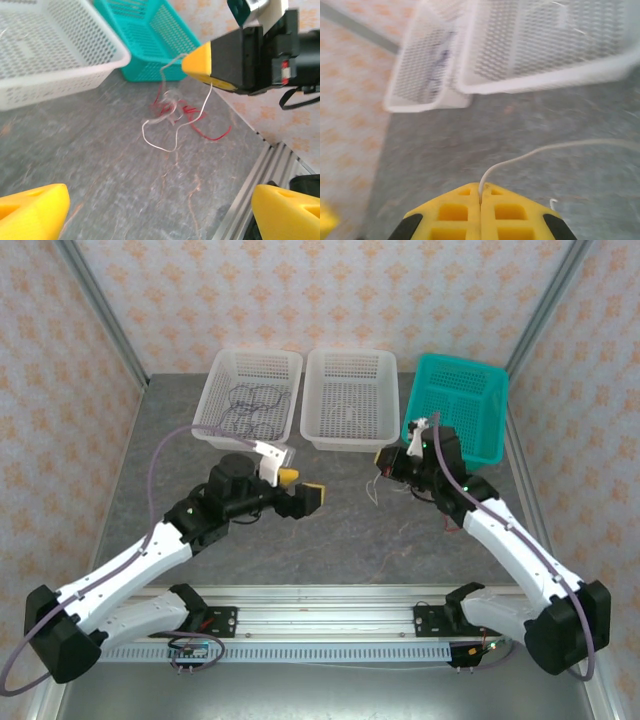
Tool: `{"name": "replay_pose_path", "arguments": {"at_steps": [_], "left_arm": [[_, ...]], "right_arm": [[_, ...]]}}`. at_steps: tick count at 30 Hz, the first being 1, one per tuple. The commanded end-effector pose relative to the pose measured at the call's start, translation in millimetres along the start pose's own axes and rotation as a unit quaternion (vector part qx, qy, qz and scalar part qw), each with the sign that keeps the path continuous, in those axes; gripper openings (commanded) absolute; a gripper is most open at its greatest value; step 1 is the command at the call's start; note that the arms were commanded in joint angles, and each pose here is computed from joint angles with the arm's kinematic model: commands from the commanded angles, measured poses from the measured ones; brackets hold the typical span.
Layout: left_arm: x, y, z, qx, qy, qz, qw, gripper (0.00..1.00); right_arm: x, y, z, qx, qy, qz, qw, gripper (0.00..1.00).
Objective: Untangle the cables
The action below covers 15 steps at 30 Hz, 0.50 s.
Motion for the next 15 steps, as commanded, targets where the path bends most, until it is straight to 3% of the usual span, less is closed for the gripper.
{"name": "replay_pose_path", "arguments": {"at_steps": [1, 6, 9, 15], "left_arm": [[-13.3, -16.7, -15.8, 0.069, -0.047, 0.022, 0.996, 0.92], [-12.9, -49.8, -4.5, 0.070, -0.063, 0.033, 0.995, 0.93], [-1.3, -66.8, 10.0, 0.048, -0.064, 0.046, 0.996, 0.93], [3.7, -93.6, 31.2, 0.006, -0.055, 0.009, 0.998, 0.93]], "right_arm": [[15.1, 0.9, 15.6, -0.070, 0.009, 0.093, 0.993, 0.00], [4.5, -1.9, 23.5, -0.080, -0.008, 0.086, 0.993, 0.00], [3.3, -1.1, 36.1, -0.127, -0.009, 0.094, 0.987, 0.00], [11.1, -4.9, 48.8, -0.166, -0.006, 0.128, 0.978, 0.00]]}}
Point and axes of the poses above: each hand's point on the last joint's axis, 136 mm out from that joint toward the fingers, its own y axis back along the fingers, its own z axis along the line the jaws close on, x = y × z, the point moved 8 cm from there along y, back along the fingers, and after that the axes turned 4 degrees about y, right-handed, at the moved point
